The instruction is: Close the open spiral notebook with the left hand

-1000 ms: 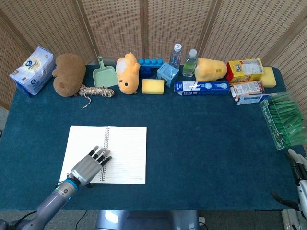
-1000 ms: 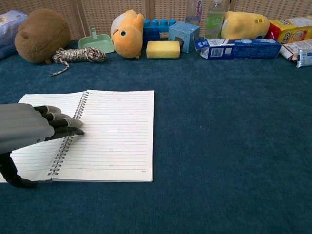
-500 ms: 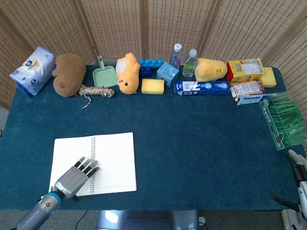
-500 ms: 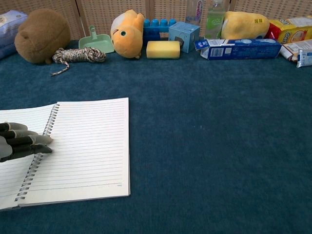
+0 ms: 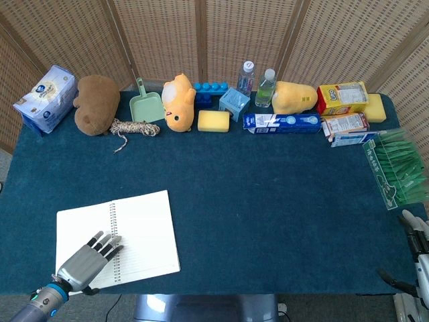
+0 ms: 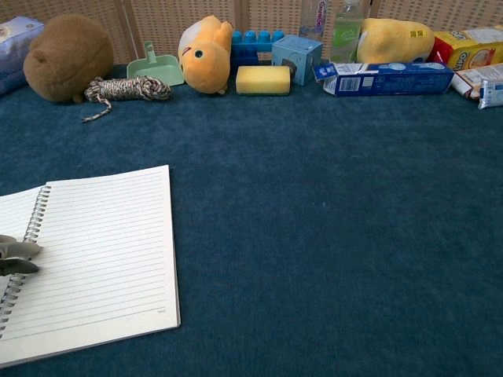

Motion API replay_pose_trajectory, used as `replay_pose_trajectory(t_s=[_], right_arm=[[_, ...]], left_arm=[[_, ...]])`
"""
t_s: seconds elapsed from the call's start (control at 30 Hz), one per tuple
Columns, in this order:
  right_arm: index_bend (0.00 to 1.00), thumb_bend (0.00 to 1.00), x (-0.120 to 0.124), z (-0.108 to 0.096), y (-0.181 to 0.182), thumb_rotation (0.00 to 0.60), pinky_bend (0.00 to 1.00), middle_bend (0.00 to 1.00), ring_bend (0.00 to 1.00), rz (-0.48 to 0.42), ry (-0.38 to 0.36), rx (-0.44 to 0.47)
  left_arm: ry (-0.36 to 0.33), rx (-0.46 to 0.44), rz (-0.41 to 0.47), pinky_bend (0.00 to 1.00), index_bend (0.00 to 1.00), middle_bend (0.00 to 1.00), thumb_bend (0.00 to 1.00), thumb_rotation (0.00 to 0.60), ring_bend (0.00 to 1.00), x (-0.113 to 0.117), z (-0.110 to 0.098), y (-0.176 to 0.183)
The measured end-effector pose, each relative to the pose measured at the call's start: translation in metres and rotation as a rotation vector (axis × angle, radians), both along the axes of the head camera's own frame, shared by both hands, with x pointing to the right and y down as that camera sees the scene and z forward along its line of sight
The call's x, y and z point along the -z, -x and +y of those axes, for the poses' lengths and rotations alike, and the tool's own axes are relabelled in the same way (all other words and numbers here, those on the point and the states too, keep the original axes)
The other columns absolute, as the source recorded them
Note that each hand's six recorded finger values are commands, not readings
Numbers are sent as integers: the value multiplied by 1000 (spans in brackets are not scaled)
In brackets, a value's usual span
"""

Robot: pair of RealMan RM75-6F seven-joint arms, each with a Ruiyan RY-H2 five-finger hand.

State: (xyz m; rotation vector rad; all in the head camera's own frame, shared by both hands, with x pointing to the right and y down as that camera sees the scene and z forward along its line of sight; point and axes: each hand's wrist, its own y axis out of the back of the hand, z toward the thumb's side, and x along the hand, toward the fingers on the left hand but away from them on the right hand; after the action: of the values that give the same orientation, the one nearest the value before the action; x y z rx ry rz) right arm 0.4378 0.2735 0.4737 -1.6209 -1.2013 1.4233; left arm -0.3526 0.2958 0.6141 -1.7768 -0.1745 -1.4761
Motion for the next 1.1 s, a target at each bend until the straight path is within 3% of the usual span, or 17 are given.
replay_pose_trajectory(t_s=[0.43,0.67,0.9,1.0,1.1], right_arm=[[0,0,0,1,1,600,0,0,0,-2,2,2],[0,0,1,2,2,600,0,0,0,-6,3,4],[0,0,0,3,5,600,0,0,0,-9,6,16],[0,0,0,4,6,600,0,0,0,-9,8,20],[0,0,1,4,6,600,0,0,0,-11,5,18]], left_arm=[[-30,-49,40,0,19,0,127,409,0,18,22,11],[-83,-146,85,0,0,0,128,403,0,28,44,30],[-143,-245,73,0,0,0,128,409,0,33,70,68],[-171,-259,78,0,0,0,129,444,0,35,81,81],[-202,-281,89,0,0,0,129,544,0,36,91,92]])
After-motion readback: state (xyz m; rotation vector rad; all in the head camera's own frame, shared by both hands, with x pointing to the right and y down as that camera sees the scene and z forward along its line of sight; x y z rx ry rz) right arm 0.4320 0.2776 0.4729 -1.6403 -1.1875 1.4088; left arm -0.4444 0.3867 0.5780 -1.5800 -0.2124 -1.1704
